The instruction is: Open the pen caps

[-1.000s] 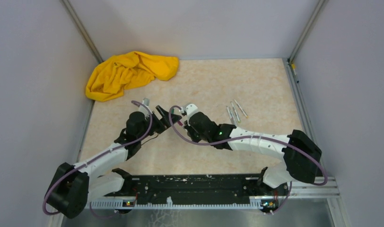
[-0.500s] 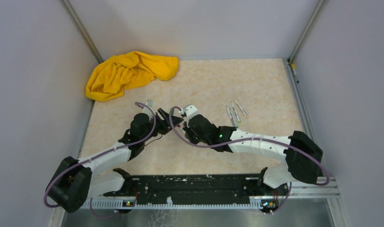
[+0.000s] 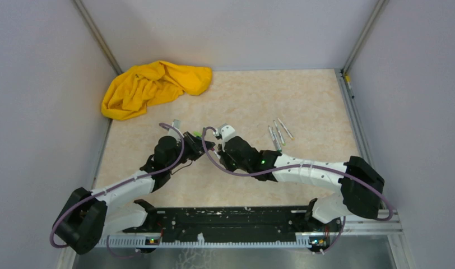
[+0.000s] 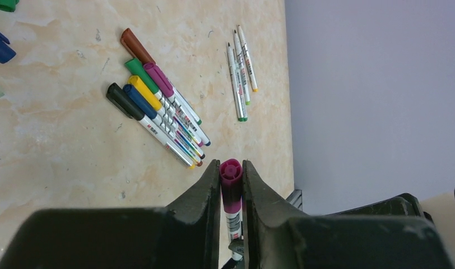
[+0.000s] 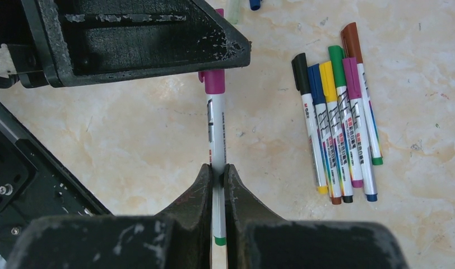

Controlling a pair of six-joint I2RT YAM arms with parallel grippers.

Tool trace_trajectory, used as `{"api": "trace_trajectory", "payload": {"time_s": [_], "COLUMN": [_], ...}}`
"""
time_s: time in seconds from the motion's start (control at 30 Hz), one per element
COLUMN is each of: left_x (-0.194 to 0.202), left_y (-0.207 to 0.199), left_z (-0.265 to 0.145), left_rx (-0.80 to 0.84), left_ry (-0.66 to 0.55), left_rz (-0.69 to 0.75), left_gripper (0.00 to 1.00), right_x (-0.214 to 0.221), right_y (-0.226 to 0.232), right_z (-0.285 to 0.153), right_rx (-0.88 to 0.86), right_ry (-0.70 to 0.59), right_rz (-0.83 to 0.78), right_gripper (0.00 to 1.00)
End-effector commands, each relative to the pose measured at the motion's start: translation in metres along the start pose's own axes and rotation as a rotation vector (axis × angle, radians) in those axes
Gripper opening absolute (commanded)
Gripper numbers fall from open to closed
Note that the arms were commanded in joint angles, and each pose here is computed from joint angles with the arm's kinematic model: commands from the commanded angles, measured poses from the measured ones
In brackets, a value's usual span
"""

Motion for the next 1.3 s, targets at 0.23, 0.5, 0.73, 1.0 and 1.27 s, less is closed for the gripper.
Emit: {"api": "trace_trajectory", "payload": {"time_s": [0.23,0.5,0.73,1.0,1.27], "left_x": [0.003,0.007,0.013,0.014,0.012], "left_y": [-0.013,-0.016,-0.02,-0.025,-0.02], "left_z": [-0.004,-0.007,-0.006,-0.009,-0.009], "left_rx": [0.075,0.101,0.129,0.152,0.126], "left_ry": [-0.005,0.003,0.021,0.021,-0.005], "left_rz": [0.03,0.034,0.017,0.008,0.001], "left_gripper": [0.0,0.0,0.0,0.0,0.0], "right_x": [-0.022,-0.027,-0.028,-0.025,-0.019], "right_y": [0.008,0.012,0.013,0.014,0.012], "right_z": [-0.014,-0.012,-0.007,0.001,0.001], "right_rx": [-0.042,-0.06,-0.051,-0.051,-0.045], "right_ry": [-0.123,-0.133,-0.124,-0.114,-0.104], "right_rz": [0.022,0.018,0.01,0.006,0.006], "right_gripper": [0.0,0.19,0.2,0.19,0.0]}}
Point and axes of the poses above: each gripper's point midway between its finger pads, its own z axis out along the fingers, its own y axis along the line the jaws close on, x = y × z, the point moved 4 cm from there along -z, back along the fingers, and after that the axes turned 1 degree about z, right-handed, at the moved point
